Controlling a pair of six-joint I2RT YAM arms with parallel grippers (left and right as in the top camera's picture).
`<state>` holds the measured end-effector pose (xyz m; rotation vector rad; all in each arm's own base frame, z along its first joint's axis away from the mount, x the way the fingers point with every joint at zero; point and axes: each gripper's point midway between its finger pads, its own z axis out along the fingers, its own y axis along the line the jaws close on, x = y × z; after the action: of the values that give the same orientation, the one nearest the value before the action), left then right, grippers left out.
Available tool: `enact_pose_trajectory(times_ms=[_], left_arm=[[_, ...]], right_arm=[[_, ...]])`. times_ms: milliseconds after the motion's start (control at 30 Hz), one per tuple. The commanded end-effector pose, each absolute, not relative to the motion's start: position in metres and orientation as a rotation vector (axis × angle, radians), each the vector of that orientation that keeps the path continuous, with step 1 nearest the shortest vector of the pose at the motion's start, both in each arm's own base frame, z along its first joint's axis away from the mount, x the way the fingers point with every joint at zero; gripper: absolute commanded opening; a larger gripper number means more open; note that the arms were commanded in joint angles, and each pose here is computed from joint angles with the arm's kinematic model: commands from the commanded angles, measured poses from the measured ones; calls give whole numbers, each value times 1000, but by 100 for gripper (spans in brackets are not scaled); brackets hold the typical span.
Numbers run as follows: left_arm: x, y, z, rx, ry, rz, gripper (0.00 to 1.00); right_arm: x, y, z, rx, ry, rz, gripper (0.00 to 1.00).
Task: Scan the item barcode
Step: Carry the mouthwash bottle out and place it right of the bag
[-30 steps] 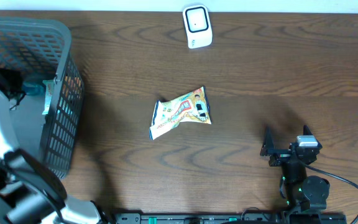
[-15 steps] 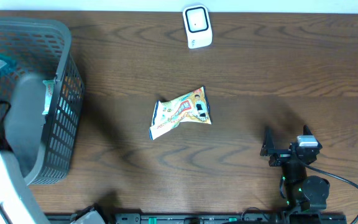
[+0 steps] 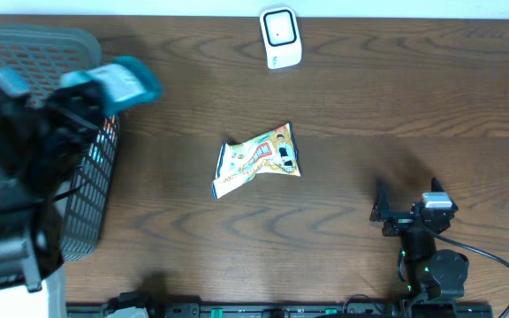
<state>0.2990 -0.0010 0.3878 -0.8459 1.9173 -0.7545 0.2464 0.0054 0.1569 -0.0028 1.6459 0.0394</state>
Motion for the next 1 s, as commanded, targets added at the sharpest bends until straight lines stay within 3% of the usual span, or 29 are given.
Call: enact_pose_trajectory(times_ms=[0,500,967], left_arm=[[305,-50,392,-686,2001,-883,14],[336,-198,269,-392,2543,-936,14],[342,-273,159,-69,2799,-790,14]], right_arm=[[246,4,157,16,1646,43,99],[246,4,157,16,1646,43,99],[246,4,157,16,1645,43,99]])
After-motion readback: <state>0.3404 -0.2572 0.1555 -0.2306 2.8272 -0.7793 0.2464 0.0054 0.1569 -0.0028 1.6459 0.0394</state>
